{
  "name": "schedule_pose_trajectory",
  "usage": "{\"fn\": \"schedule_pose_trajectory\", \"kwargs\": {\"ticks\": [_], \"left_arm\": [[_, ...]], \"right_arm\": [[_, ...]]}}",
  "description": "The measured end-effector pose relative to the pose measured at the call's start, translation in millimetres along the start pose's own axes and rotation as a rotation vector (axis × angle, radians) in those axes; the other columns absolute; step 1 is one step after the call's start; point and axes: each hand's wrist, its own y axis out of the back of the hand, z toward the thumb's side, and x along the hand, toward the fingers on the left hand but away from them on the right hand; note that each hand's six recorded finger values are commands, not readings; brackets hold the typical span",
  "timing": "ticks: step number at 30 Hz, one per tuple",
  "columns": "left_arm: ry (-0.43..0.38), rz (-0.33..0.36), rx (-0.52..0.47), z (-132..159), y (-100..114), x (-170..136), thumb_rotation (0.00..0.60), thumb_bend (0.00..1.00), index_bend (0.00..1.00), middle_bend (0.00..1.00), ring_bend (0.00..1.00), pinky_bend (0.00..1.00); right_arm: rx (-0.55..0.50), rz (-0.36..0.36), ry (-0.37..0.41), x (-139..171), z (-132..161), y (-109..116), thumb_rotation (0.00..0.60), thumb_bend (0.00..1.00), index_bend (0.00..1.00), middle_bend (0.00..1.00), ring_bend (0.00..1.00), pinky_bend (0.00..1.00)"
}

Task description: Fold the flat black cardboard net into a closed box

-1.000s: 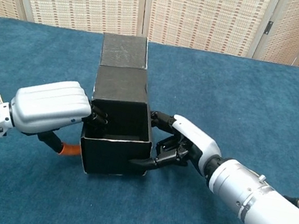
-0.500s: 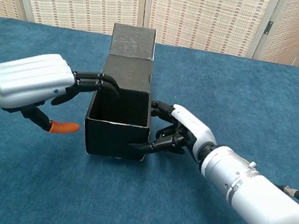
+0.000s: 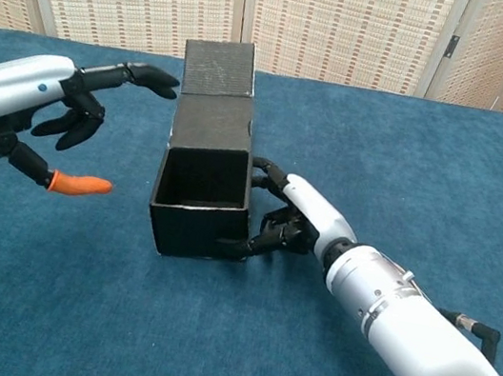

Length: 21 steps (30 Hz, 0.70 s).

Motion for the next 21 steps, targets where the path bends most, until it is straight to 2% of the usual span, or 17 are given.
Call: {"fn": "schedule_pose_trajectory", "kwargs": {"ticks": [5,11,15,21], "left_arm": [[0.071,-0.032,-0.201,-7,1,-4,0.6,0.24,0.03,0.15,0.76,0.89],[0.162,-0.077,-0.364,-19,-5,-6,0.6,0.24,0.0,0.08,0.73,0.9],[0.207,-0.096,-0.444,-25,-9,-6,0.6,0.23,0.0,0.05,0.71,0.9],[0.284,-0.143,-0.497,-40,-23,-5,0.6,0.23,0.0,0.0,0.66,0.89]], "right_arm": [[0.013,0.014,-0.001,11,-4,0,0.6,0.0,0.0,0.0,0.61,1.0],[0.006,0.056,-0.01,24,-6,-4,0.6,0.0,0.0,0.0,0.6,1.0],[0.009,0.063,-0.018,32,-9,-2,0.6,0.0,0.0,0.0,0.59,1.0],[0.007,0.04,-0.012,39,-9,9,0.6,0.0,0.0,0.0,0.59,1.0]]}}
